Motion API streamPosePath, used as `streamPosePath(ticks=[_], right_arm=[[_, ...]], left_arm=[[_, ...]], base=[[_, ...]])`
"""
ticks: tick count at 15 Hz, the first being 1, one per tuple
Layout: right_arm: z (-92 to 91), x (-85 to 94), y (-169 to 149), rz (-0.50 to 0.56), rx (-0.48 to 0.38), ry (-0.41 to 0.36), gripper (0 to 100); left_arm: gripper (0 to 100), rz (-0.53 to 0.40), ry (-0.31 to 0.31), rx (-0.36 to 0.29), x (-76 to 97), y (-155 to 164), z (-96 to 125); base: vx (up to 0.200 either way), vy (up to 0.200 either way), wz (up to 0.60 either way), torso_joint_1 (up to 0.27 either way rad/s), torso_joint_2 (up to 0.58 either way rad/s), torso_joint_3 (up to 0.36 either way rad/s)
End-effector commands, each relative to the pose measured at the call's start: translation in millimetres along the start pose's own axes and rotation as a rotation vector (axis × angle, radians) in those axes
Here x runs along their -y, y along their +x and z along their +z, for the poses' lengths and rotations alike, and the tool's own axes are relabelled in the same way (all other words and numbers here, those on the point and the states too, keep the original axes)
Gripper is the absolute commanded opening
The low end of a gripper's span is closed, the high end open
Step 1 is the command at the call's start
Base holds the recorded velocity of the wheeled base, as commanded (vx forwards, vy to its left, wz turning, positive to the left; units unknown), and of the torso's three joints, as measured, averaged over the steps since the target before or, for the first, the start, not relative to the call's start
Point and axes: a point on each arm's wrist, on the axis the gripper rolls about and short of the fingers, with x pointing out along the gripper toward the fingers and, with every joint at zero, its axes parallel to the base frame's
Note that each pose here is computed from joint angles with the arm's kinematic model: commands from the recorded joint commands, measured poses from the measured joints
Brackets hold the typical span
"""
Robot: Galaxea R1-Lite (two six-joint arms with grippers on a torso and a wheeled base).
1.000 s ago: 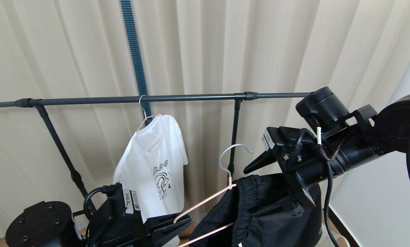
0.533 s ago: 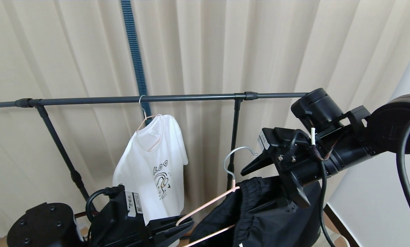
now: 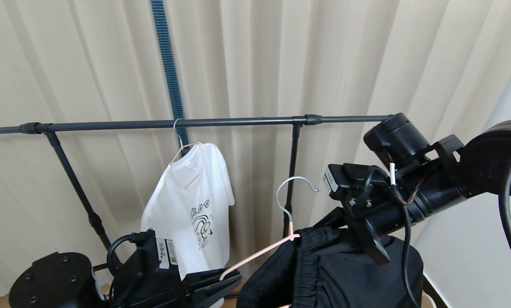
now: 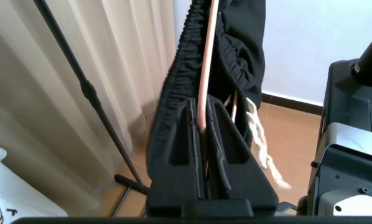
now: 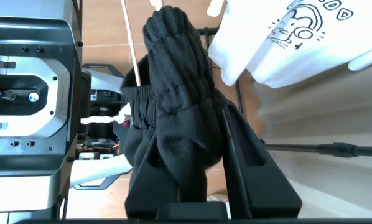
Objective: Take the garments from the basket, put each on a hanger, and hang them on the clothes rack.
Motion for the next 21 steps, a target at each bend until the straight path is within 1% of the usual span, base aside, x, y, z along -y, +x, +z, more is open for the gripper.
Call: streamPosePath(ticks=[1,9,10,14,15,19,21], right_arm=[[0.1,-4.1,-3.6,-0.002,0.004,-0.005,0],[1.2,-10.1,-8.0,-0.004,0.009,-0.014,0],[0.8,-11.4,-8.7,-0.003,0.009,-0.013,0],[0.6,-15.2,-12.1,-0.008,0.014,-0.012,0],[0.5,-15.6,-12.3,-0.010,0.013,-0.006,0],[1.2,-16.2,-14.2,-0.014,0.018,-0.008,0],[2.0,-15.8,-14.6,-0.018,0.020,-0.012,0]], left_arm=[[0,0.003,-0.002,-0.004,-0.4,-0.4,-0.7],[0,0.009,0.006,-0.004,-1.1,-0.7,-0.8],[100,0.009,0.006,-0.003,-1.0,-0.8,-0.5],[100,0.016,0.000,-0.002,-1.4,-2.6,-0.2],[100,0.027,0.004,0.011,-2.9,-5.4,2.3],[100,0.131,-0.013,0.093,-16.4,-24.2,17.7],[100,0.184,-0.018,0.112,-22.7,-31.4,20.8]], base=[[0.000,0.000,0.00,0.000,0.00,0.000],[0.000,0.000,0.00,0.000,0.00,0.000],[0.000,0.000,0.00,0.000,0.00,0.000],[0.000,0.000,0.00,0.000,0.00,0.000],[0.000,0.000,0.00,0.000,0.00,0.000],[0.000,0.000,0.00,0.000,0.00,0.000],[0.000,0.000,0.00,0.000,0.00,0.000]])
